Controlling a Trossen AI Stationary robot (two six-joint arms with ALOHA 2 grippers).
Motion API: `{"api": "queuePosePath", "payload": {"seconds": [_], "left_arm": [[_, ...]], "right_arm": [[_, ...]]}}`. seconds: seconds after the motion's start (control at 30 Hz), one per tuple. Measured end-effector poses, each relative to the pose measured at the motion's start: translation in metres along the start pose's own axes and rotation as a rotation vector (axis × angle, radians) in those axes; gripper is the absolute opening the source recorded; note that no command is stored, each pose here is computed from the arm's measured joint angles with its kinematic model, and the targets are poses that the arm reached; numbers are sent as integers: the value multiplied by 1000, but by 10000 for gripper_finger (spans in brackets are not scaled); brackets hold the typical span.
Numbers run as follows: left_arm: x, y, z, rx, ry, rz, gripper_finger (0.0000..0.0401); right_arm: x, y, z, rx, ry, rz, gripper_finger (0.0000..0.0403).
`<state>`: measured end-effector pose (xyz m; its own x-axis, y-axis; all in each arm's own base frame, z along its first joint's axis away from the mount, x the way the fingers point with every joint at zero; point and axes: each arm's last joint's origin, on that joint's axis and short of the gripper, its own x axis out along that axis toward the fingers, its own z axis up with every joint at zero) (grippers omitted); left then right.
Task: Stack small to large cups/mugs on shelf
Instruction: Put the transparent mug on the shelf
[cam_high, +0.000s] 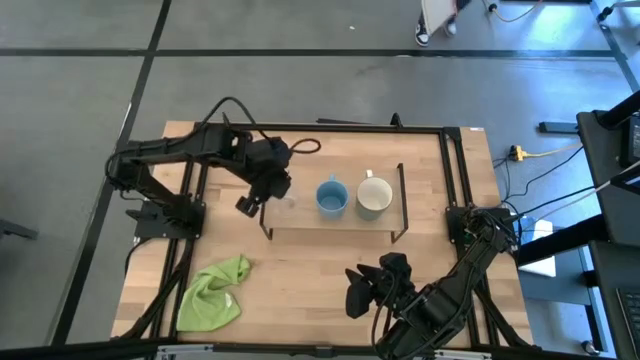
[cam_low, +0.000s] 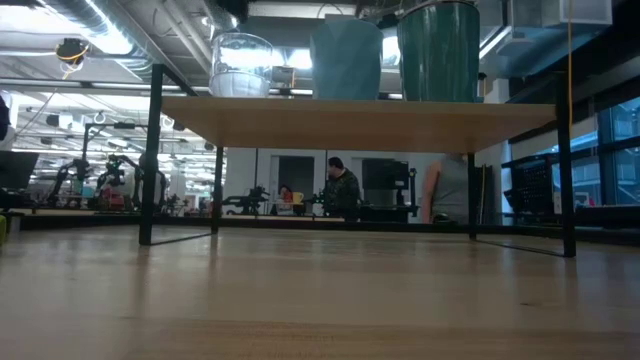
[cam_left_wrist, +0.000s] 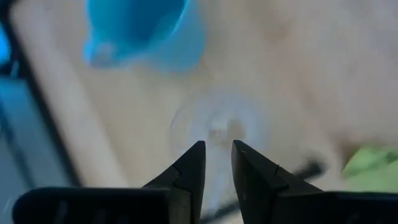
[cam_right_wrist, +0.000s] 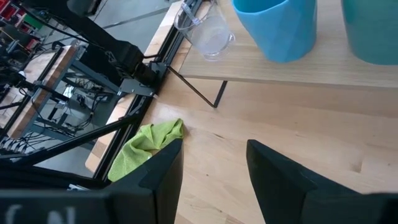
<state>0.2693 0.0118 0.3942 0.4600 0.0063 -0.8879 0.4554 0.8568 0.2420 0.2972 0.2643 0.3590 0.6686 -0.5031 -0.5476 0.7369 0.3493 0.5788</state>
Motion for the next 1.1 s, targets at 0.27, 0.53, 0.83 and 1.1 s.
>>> {"api": "queuePosePath", "payload": {"seconds": [0.27,0.53,0.83,1.1], "left_arm": [[14,15,-39,-196,239,34,64],[19,8,-47,-285,230,-19,5],[22,2,-43,-384,216,-50,1],[24,6,-39,-404,150,-51,1]], "right_arm": [[0,0,0,0,0,1,177],[0,0,0,-1,0,0,177],[0,0,0,-17,0,0,177],[0,0,0,-22,1,-2,177]]}}
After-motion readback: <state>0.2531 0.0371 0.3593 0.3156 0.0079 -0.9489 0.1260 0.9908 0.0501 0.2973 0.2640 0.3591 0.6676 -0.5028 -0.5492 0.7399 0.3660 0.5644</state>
